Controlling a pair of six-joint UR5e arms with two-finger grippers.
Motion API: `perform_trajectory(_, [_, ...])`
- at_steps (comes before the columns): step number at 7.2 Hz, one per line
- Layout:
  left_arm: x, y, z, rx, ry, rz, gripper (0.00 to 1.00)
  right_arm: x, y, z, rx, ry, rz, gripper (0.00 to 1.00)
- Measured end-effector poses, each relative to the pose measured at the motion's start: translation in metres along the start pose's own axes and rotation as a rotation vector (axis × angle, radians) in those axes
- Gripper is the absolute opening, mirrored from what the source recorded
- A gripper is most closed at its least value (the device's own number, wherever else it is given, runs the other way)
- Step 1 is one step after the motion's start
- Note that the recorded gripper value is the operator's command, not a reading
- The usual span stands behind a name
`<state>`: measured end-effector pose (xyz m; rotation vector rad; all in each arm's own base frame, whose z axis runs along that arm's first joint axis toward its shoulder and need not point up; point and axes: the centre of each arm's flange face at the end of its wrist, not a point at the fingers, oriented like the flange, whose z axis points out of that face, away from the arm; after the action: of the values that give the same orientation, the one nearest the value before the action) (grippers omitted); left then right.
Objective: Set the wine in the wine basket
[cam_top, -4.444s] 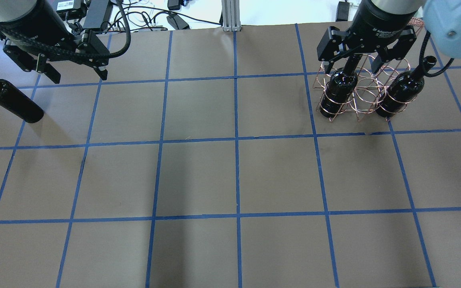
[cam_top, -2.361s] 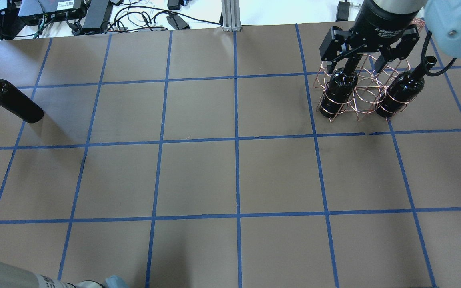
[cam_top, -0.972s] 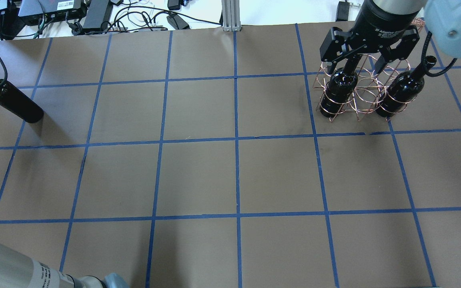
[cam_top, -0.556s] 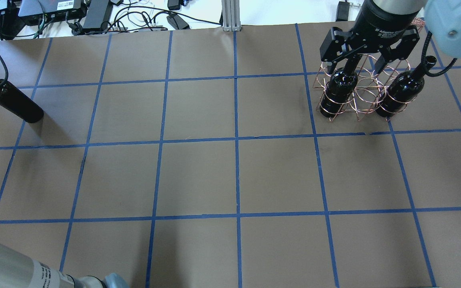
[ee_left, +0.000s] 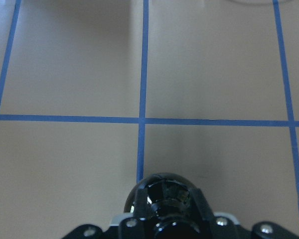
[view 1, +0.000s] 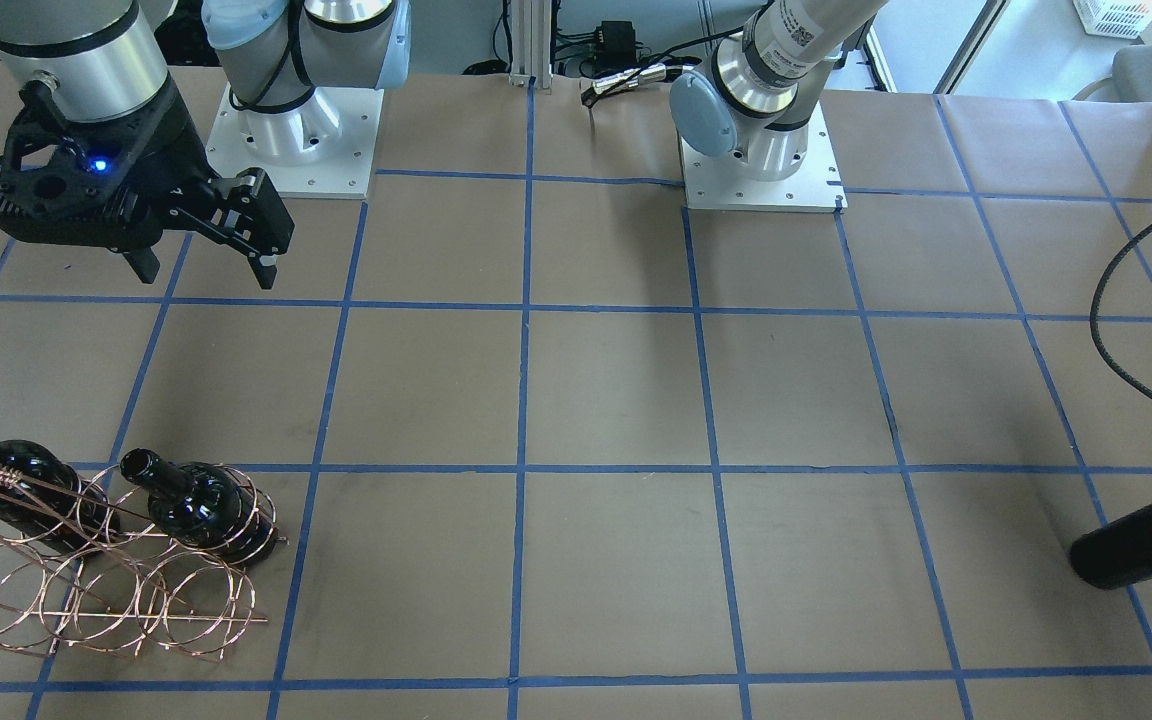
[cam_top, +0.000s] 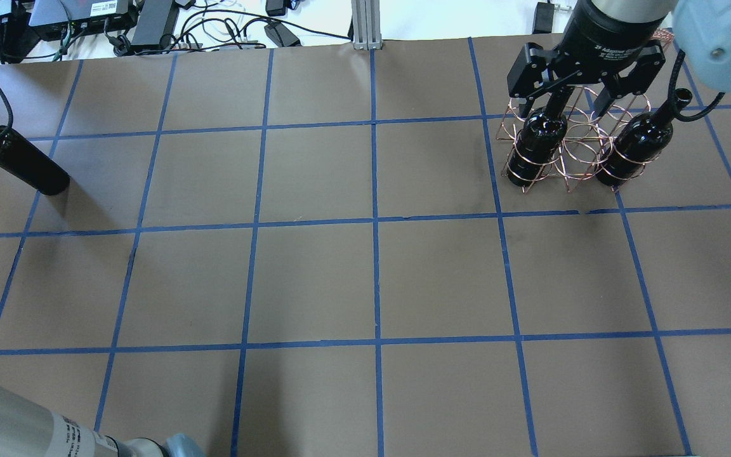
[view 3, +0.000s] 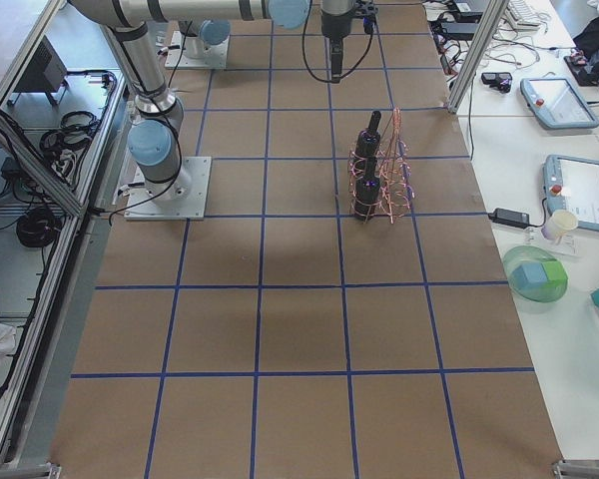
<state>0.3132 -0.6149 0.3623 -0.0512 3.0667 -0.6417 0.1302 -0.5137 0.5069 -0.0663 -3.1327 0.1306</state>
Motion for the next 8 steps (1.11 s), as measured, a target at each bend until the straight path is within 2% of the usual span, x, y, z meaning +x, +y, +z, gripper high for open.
perform_trajectory(2, [0.031,-0.012,-0.021,-0.007,-0.016,0.03,0.08,0.0,-0.002,0.001,0.005,-0.002,-0.001,1.0])
perform_trajectory(4, [0.108,-0.027,-0.053,-0.044,-0.03,0.02,0.07,-0.001,-0.002,0.002,0.005,-0.005,-0.001,1.0])
perform_trajectory(6, [0.189,-0.022,-0.078,-0.074,-0.015,-0.063,0.05,-0.002,-0.002,0.002,0.005,-0.006,-0.001,1.0])
perform_trajectory(8, [0.273,0.005,-0.084,-0.113,-0.025,-0.174,0.03,-0.003,-0.002,0.003,0.004,-0.011,0.005,1.0])
